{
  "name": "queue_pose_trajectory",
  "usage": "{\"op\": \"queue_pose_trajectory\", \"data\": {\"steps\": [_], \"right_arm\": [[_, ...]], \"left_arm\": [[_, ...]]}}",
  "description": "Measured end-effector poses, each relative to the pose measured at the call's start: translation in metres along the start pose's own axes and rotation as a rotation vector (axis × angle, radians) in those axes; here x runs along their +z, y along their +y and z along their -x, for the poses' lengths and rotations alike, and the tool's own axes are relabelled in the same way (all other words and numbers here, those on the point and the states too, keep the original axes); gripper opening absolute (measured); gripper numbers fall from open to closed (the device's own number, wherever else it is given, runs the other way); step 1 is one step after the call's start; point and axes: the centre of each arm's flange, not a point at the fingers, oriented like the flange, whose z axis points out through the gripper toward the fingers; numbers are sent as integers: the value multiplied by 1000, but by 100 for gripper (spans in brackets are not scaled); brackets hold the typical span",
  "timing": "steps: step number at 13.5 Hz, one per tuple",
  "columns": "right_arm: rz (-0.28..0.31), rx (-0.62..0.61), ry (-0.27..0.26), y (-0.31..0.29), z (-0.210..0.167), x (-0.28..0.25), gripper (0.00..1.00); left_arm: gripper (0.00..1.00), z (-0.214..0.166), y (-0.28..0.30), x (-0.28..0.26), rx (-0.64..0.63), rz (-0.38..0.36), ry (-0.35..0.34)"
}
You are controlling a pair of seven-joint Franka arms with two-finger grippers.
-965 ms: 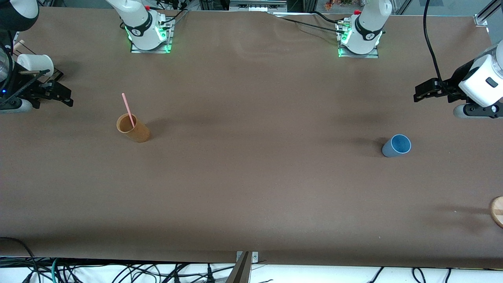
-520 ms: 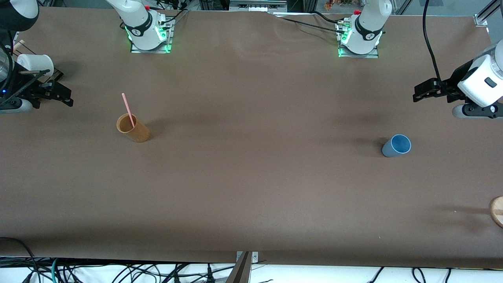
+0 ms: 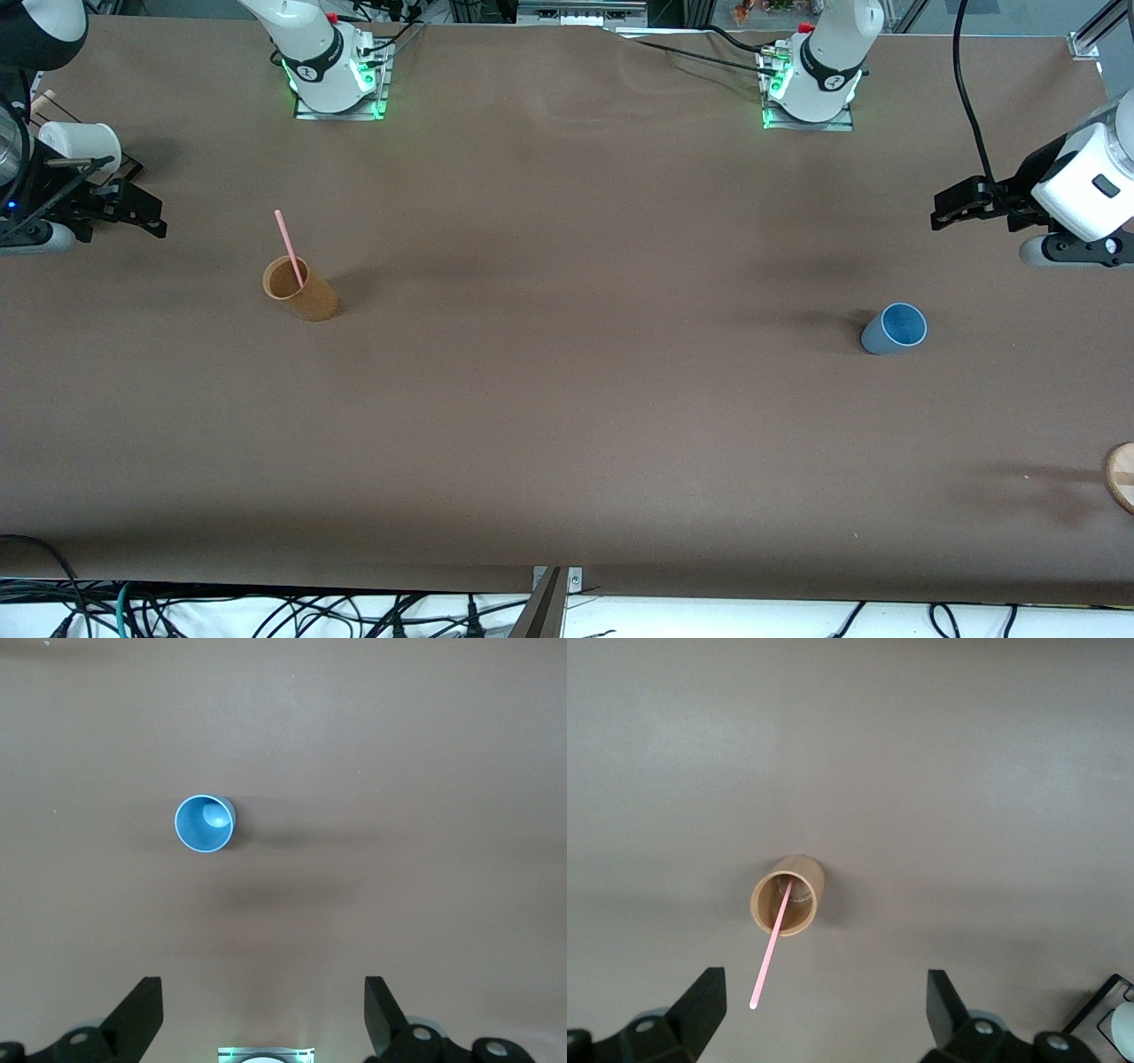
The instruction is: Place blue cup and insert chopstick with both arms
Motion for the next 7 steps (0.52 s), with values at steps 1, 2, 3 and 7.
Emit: {"op": "queue_pose_trajectory", "data": {"steps": [1, 2, 3, 7], "right_arm": [[0, 0, 0, 0, 0, 0, 100], [0, 0, 0, 0, 0, 0, 100], [0, 0, -1, 0, 0, 0, 100], [0, 0, -1, 0, 0, 0, 100]], "left_arm": [[100, -1, 0, 1, 0, 0, -2], [100, -1, 0, 2, 0, 0, -3], [100, -2, 0, 2, 0, 0, -4], [100, -12, -4, 19, -6, 3, -37]]}}
